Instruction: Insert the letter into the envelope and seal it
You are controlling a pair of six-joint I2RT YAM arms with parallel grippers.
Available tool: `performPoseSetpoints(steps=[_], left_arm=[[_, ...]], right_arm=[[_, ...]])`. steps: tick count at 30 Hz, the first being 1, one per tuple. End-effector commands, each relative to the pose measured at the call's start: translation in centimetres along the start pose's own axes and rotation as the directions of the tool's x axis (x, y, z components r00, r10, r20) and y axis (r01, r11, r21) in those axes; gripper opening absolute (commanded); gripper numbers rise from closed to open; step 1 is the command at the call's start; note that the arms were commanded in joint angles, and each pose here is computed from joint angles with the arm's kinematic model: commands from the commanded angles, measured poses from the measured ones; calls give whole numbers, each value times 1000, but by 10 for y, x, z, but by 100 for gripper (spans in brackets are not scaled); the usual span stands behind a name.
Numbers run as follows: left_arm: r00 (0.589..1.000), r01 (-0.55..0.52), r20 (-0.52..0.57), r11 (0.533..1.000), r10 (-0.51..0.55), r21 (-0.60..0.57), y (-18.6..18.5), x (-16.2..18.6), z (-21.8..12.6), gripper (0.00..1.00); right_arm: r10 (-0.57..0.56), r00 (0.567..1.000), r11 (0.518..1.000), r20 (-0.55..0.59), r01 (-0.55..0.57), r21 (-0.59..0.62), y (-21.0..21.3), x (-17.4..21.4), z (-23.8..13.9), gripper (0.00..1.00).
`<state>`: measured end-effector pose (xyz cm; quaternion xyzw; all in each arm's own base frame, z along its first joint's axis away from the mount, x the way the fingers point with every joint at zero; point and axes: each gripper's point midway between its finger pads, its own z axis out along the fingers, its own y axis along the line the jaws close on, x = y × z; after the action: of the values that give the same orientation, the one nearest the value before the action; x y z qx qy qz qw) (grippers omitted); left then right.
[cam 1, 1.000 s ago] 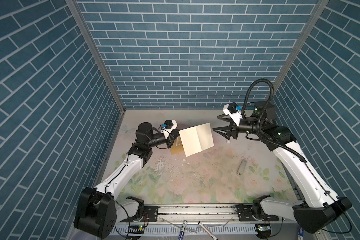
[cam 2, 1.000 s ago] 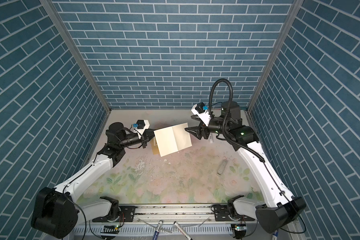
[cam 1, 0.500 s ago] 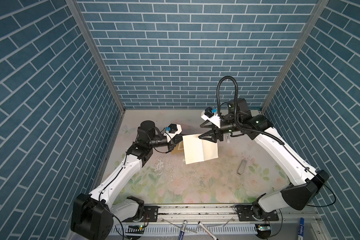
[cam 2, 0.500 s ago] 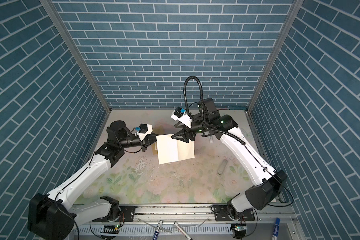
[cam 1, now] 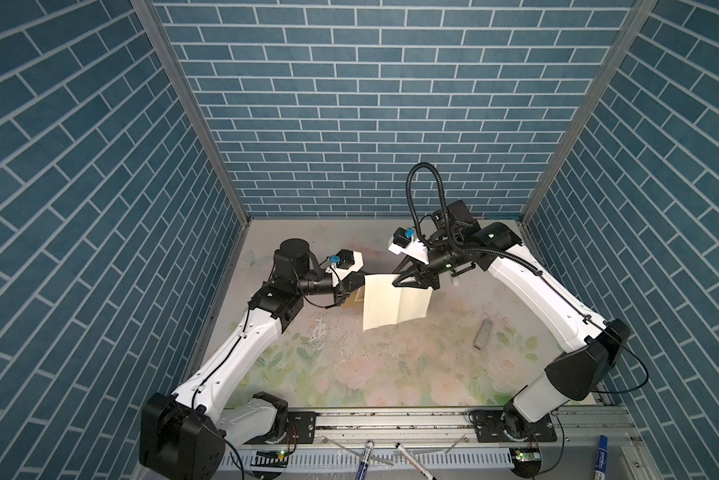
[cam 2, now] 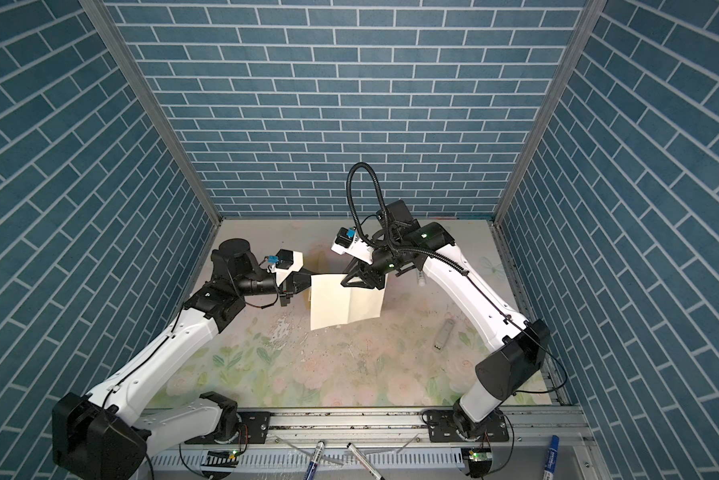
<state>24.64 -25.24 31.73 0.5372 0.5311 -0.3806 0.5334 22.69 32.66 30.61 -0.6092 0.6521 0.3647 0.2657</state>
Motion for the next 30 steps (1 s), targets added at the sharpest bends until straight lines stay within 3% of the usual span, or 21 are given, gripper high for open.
performPoseSetpoints(steps=[1, 7, 25, 30], left_arm=[[1000, -15, 2, 999, 15, 35, -9, -9, -2, 0], [1000, -3, -2, 999, 3, 48, -11, -9, -2, 0], [999, -4, -39, 1000, 5, 23, -11, -4, -6, 6], [998, -15, -56, 1000, 16, 9, -11, -2, -7, 23]], right_arm=[[-52, 999, 998, 0, 52, -38, 12, -6, -5, 31], [-47, 999, 998, -13, 47, -41, 12, -3, -2, 17], [-107, 994, 994, -8, 107, 23, 8, 3, -4, 0], [-126, 992, 991, -30, 128, 51, 5, 8, -5, 0]])
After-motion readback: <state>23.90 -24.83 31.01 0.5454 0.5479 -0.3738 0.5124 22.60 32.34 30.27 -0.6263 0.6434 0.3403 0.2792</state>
